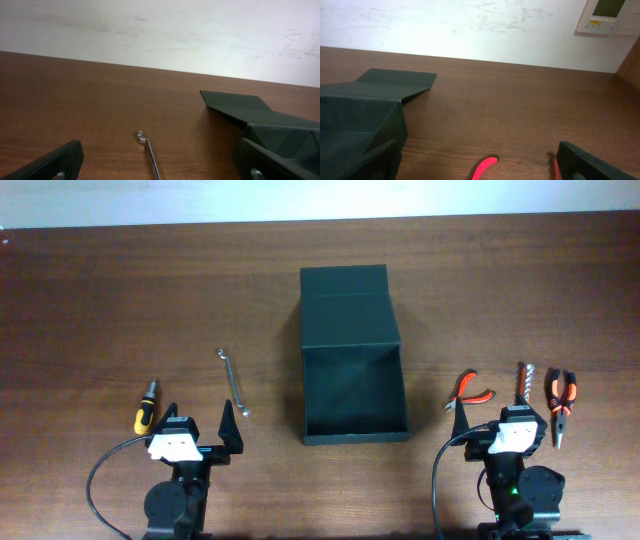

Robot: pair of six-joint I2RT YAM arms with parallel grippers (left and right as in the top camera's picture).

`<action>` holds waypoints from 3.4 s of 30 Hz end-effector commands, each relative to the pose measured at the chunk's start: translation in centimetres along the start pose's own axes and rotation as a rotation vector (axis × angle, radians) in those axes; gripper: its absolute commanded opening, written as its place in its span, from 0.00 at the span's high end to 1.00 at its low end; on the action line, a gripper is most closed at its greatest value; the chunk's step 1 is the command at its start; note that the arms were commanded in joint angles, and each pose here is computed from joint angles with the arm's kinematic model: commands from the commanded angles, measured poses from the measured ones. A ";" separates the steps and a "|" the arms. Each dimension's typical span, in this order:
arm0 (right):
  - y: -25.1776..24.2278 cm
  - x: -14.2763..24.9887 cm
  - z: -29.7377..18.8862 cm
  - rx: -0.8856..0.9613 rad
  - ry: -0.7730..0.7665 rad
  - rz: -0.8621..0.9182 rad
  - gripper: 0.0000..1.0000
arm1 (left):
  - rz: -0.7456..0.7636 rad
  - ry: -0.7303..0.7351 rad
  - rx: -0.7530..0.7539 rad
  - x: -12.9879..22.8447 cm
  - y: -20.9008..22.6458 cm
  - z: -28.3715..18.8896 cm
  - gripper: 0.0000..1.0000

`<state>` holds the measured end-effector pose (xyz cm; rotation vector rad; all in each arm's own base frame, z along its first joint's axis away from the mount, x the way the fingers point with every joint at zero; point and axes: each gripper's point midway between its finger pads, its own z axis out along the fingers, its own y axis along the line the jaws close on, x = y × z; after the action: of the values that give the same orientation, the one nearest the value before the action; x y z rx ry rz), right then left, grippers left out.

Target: Pack container

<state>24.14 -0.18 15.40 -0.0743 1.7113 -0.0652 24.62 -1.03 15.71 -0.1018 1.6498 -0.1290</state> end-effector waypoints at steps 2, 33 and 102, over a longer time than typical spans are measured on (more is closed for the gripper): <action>0.2 0.2 0.0 -0.008 0.000 -0.007 0.01 | -0.009 -0.010 -0.009 -0.1 0.1 -0.1 0.01; 0.2 0.2 0.0 -0.008 0.000 -0.007 0.01 | -0.009 -0.010 -0.009 -0.1 0.1 -0.1 0.01; 0.1 0.6 8.6 0.348 1.143 0.722 0.01 | 0.196 0.808 0.088 -9.0 -4.1 5.9 0.01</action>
<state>32.04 -0.51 14.01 0.9348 2.7251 0.1417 31.06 -3.57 23.81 0.1617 2.4706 -0.0910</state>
